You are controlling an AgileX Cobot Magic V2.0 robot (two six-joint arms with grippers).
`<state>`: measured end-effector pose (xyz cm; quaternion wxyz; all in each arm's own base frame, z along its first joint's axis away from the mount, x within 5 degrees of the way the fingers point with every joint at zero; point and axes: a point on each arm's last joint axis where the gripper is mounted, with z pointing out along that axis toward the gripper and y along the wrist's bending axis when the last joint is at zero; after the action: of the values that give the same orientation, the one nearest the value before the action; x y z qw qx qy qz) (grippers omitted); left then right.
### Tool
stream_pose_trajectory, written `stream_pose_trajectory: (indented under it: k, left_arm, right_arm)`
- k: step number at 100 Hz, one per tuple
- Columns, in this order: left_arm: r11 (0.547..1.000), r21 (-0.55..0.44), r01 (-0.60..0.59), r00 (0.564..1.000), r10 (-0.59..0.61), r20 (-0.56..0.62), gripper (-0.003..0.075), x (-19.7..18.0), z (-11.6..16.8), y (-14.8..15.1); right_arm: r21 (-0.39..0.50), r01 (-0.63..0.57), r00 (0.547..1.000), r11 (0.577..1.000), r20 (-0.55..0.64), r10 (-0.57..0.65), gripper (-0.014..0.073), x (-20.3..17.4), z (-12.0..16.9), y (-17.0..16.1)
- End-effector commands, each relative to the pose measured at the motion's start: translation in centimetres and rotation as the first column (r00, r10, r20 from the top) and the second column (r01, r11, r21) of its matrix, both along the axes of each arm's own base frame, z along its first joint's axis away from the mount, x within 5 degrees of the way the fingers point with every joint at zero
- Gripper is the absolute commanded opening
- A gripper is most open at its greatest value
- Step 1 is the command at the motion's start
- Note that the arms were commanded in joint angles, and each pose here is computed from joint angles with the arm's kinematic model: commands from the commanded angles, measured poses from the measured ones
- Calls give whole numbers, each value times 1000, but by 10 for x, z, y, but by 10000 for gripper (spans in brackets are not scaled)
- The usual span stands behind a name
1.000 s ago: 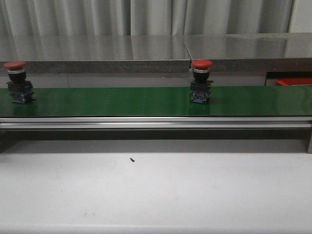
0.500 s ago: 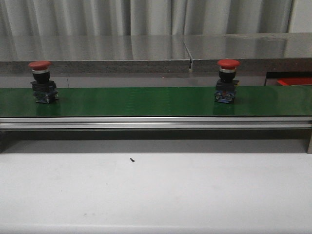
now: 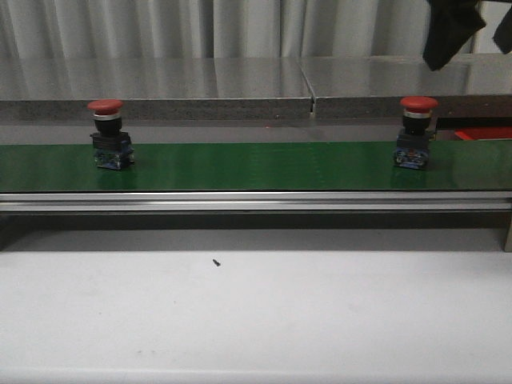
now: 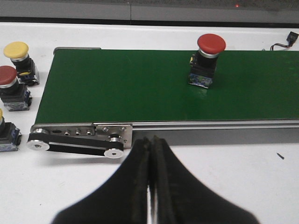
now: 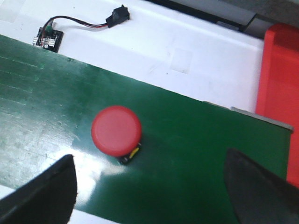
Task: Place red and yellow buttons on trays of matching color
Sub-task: 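Lower the right gripper onto the first red button at the belt end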
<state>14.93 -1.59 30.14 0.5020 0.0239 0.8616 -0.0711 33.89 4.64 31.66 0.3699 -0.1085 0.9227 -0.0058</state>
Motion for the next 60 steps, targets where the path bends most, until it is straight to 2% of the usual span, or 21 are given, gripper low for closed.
stream_pose_trajectory:
  k: [1, 23, 41, 48, 60]
  left_arm:
    - [999, -31, -16, 994, 20, 108, -19, 3, 16, 0]
    - [999, -43, -19, 993, 23, 114, -19, 3, 17, -1]
    - [999, -49, -19, 993, 25, 113, -19, 3, 17, -1]
    - [999, -49, -19, 993, 25, 113, -19, 3, 17, -1]
    - [999, -49, -19, 993, 25, 113, -19, 3, 17, -1]
  right_arm:
    - [-7, -9, 999, 1000, 53, 10, 634, 16, 17, 2]
    - [-13, 11, 999, 1000, -49, -12, 634, 53, -6, 2]
    - [12, 68, 986, 998, -152, -66, 616, 67, -23, -12]
    - [23, 99, 975, 995, -201, -92, 523, 66, -27, -18]
    - [28, 137, 969, 990, -211, -128, 249, 66, -25, -30]
